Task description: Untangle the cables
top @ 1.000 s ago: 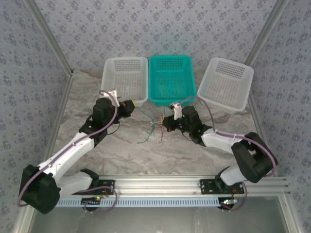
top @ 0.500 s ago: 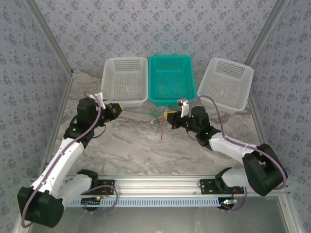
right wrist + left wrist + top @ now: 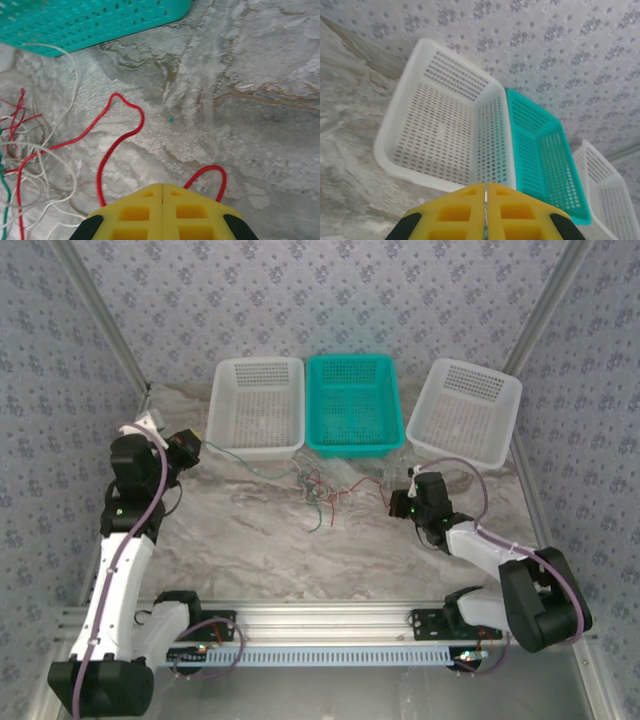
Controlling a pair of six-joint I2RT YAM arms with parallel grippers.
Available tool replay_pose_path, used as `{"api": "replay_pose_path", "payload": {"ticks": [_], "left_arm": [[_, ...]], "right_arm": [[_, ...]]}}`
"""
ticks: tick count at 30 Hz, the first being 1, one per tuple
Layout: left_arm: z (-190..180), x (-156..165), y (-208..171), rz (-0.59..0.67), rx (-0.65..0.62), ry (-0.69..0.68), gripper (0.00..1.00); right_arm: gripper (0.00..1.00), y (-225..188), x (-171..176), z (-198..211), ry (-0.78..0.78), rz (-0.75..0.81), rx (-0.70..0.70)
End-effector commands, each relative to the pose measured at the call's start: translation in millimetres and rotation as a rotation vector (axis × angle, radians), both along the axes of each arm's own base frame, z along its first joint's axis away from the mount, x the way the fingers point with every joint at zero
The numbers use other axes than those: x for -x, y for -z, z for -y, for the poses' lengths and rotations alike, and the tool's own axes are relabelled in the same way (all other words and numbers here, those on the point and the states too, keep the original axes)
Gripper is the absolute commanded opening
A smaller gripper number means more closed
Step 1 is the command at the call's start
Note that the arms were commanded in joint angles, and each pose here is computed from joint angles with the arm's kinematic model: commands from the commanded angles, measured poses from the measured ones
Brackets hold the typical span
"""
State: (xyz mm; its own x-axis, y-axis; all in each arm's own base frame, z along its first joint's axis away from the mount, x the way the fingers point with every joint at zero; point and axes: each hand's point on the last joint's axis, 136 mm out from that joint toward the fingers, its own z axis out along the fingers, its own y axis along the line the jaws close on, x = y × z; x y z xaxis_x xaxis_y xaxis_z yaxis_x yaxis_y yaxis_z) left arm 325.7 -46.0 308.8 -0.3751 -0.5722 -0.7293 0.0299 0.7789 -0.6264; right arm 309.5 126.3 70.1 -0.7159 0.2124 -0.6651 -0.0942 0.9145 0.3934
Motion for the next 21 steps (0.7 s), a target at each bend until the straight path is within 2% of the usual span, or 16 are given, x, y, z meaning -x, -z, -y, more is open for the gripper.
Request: {"api": "replay_pose_path", "payload": {"ticks": [1,3,5,7,9,11,14,17,21], "left_arm": [[20.2,-0.6,-0.4,0.012,0.037,0.116,0.0],[27.9,1.8,-5.1,0.024,0.029,0.155,0.0],[33.7,3.3,-11.5,0.035,0.03,0.171,0.0],[39.3,2.2,-19.3,0.047,0.041,0.183,0.0],[47.9,-2.2,-32.0,0.088,0.036,0.209,0.0],[52.7,-13.0,-47.1,0.137,0.012,0.217,0.0],[46.0,-47.3,-62.1,0.152,-0.047,0.161,0.0],[42.0,-93.3,-67.6,0.141,-0.1,0.122,0.0],[42.4,-159.0,-57.5,0.093,-0.107,0.12,0.0]], "right_arm": [[0.0,-29.2,2.8,-33.7,-0.17,0.066,-0.03],[0.09,-46.9,7.7,-51.3,-0.253,0.116,-0.022],[0.29,-68.5,10.5,-64.4,-0.298,0.182,-0.014],[0.45,-88.6,9.6,-68.3,-0.296,0.231,-0.019],[0.52,-113.1,9.0,-70.0,-0.285,0.29,-0.044],[0.62,-135.4,9.5,-70.6,-0.276,0.347,-0.071],[0.79,-160.2,9.6,-68.6,-0.253,0.402,-0.088],[0.82,-173.6,10.8,-68.0,-0.248,0.41,-0.091],[0.82,-175.5,14.5,-71.7,-0.266,0.391,-0.107]]}}
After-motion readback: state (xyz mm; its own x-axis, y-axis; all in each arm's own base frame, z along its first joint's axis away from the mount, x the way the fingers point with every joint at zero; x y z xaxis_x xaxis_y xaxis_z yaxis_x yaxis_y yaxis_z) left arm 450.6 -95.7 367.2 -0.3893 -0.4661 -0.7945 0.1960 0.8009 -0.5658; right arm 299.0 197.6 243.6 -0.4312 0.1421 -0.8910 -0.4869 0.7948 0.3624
